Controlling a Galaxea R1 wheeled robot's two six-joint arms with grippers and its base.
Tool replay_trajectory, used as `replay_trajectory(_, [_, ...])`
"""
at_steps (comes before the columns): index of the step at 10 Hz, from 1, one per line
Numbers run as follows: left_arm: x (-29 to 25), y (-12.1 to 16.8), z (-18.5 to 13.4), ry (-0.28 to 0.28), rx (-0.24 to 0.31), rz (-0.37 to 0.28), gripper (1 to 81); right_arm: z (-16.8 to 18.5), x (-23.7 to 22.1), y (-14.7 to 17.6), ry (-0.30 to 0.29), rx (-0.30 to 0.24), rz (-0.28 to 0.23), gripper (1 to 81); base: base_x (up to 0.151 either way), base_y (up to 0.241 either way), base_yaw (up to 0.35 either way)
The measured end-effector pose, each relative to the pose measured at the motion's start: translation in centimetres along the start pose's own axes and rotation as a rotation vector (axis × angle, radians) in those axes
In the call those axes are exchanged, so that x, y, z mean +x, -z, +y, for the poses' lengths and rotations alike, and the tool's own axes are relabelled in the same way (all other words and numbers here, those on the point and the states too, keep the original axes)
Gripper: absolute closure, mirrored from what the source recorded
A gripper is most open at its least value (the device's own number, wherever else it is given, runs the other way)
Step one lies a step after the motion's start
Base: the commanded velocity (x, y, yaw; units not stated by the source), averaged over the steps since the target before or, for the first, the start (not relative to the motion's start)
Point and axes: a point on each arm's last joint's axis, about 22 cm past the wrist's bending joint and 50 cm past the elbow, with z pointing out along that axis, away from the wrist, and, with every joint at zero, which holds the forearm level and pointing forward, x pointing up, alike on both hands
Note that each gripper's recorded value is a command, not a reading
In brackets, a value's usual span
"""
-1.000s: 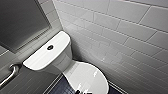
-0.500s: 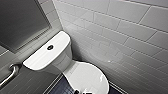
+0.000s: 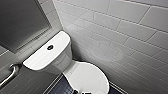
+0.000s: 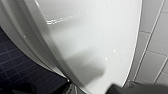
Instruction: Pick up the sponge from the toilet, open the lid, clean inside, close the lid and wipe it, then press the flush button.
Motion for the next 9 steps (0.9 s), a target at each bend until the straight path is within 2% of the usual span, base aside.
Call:
replay_trajectory(4, [0.0, 1.2, 1.4, 0.008, -0.026, -0.01, 1.0, -0.1, 0.0, -0.1, 0.001, 0.001, 0.0, 81.1, 0.0, 0.0, 0.0])
replay_trajectory(9, [0.4, 2.1, 2.6, 0.019, -0.023, -0.035, 1.0, -0.3, -0.1, -0.2, -0.001, 0.005, -0.002, 81.1, 0.0, 0.0, 0.0])
